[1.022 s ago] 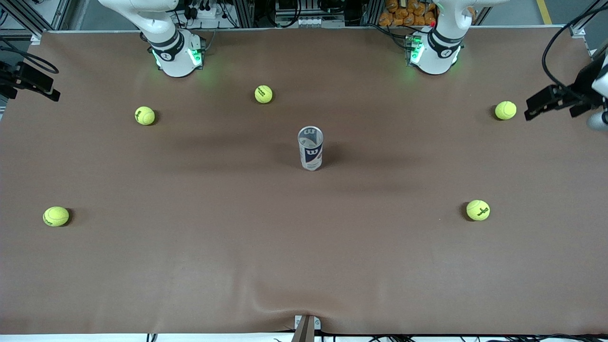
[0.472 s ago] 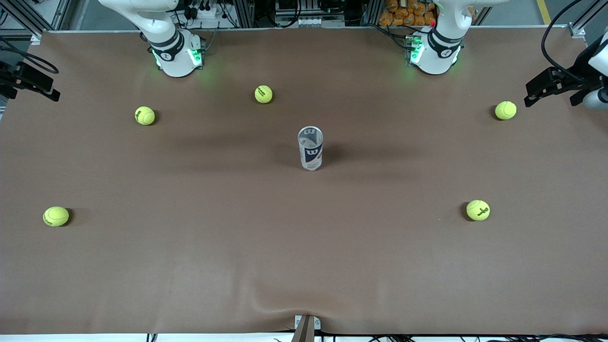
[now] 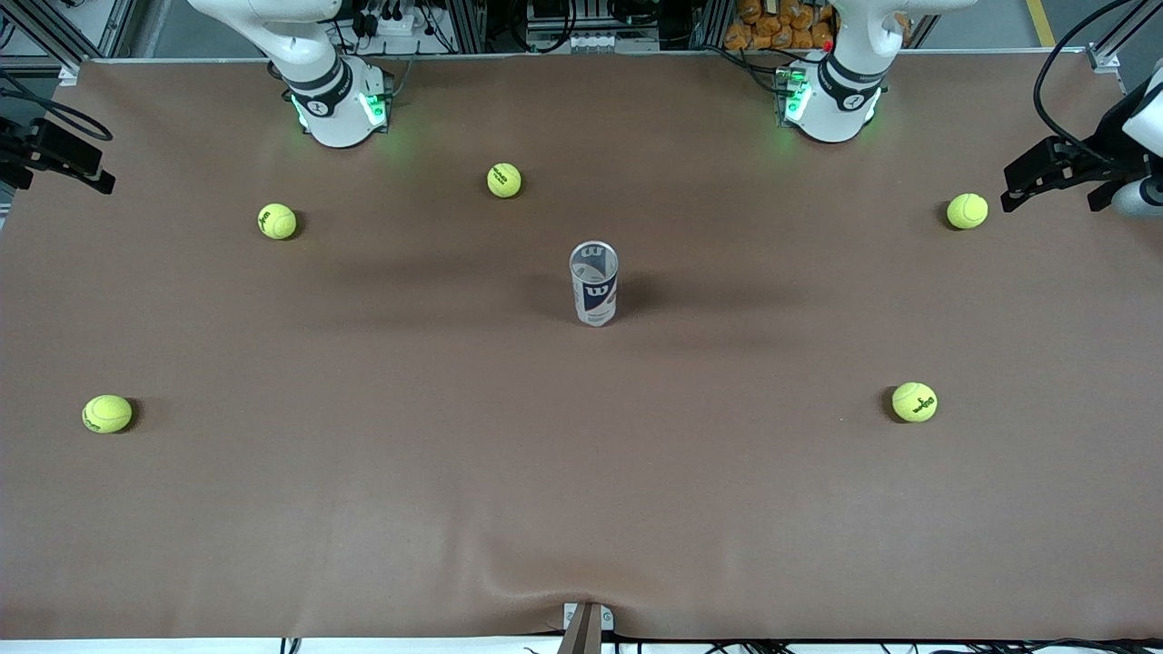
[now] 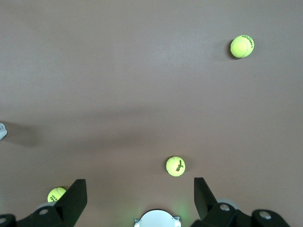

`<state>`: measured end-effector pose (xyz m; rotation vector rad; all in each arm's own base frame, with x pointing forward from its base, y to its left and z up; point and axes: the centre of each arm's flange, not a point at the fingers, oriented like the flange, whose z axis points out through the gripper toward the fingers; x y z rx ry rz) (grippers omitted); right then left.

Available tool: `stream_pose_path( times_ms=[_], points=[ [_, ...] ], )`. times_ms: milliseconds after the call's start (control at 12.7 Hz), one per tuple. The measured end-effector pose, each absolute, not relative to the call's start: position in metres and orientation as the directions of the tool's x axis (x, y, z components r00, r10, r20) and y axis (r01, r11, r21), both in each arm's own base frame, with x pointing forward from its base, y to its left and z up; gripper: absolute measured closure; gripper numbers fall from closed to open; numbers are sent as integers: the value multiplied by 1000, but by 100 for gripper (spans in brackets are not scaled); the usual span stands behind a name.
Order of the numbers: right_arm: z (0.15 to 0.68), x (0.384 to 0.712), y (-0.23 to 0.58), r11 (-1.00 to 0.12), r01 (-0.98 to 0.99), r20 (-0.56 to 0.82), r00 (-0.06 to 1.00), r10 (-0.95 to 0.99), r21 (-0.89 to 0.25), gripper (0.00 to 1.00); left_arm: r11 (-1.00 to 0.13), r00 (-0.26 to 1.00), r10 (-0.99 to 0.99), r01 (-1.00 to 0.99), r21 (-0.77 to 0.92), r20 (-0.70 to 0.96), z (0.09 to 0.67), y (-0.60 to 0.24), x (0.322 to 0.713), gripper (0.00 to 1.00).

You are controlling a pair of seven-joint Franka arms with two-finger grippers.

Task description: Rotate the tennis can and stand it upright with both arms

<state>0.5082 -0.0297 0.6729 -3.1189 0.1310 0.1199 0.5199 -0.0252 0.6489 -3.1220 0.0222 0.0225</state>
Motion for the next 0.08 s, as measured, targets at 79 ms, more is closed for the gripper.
stream_pose_path(
  times_ms=[79],
  points=[
    [673,508,-30,-996,-84,-77,994,-83,-14,0,-1000,1000,-15,-15,-19,-15,649,-25,520,0]
  ],
)
